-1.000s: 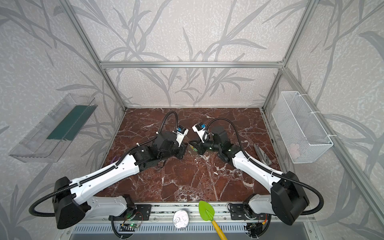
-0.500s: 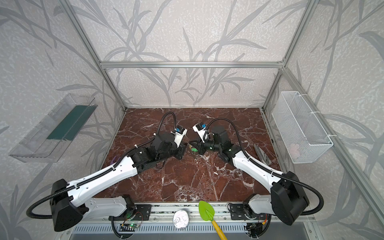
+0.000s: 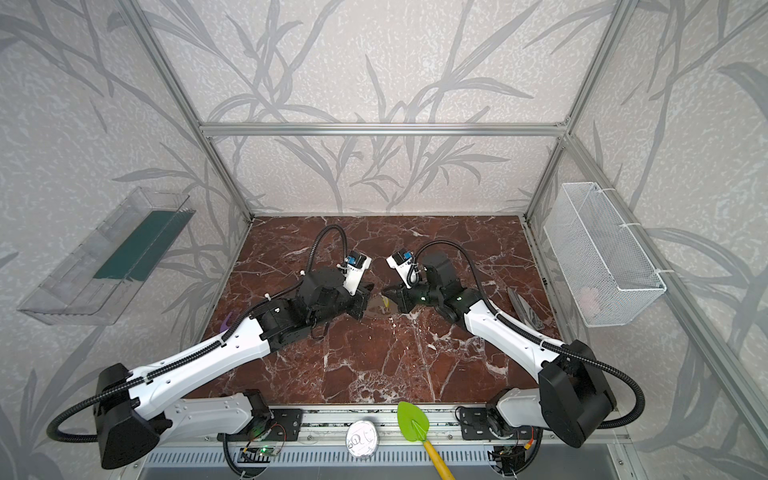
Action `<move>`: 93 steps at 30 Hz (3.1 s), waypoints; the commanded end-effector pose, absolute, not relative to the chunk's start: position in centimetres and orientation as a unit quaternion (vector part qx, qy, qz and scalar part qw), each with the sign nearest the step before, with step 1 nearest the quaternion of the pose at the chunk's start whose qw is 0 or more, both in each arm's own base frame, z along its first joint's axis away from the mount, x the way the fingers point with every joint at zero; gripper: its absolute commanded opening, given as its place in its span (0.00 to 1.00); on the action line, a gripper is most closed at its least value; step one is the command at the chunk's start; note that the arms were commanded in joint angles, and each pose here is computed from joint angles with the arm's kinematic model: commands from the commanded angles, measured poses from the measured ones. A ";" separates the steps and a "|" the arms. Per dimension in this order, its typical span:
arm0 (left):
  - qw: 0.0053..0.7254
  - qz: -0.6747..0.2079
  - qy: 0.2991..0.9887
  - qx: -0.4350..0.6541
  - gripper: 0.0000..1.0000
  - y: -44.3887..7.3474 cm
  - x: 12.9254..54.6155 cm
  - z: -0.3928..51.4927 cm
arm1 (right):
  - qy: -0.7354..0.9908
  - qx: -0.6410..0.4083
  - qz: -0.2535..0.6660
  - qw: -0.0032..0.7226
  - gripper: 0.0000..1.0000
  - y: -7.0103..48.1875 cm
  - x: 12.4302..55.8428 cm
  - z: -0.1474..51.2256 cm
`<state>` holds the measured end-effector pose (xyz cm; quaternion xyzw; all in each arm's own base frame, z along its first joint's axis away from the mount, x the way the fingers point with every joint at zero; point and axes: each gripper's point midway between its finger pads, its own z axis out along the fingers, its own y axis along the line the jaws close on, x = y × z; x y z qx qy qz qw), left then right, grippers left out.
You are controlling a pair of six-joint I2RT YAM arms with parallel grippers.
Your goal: Put the keys on the keyring
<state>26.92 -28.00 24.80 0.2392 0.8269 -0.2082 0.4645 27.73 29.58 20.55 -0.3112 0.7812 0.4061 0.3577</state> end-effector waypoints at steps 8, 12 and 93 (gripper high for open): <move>0.460 -0.214 0.829 0.237 0.00 -28.1 26.7 24.7 | 0.760 -0.326 0.414 0.381 0.00 29.8 27.8 23.5; 0.455 -0.212 0.832 0.234 0.00 -27.9 26.6 24.3 | 0.759 -0.328 0.409 0.386 0.00 29.7 27.9 23.9; 0.475 -0.186 0.786 0.349 0.33 -28.1 26.0 25.7 | 0.736 -0.348 0.415 0.405 0.00 28.9 26.0 28.1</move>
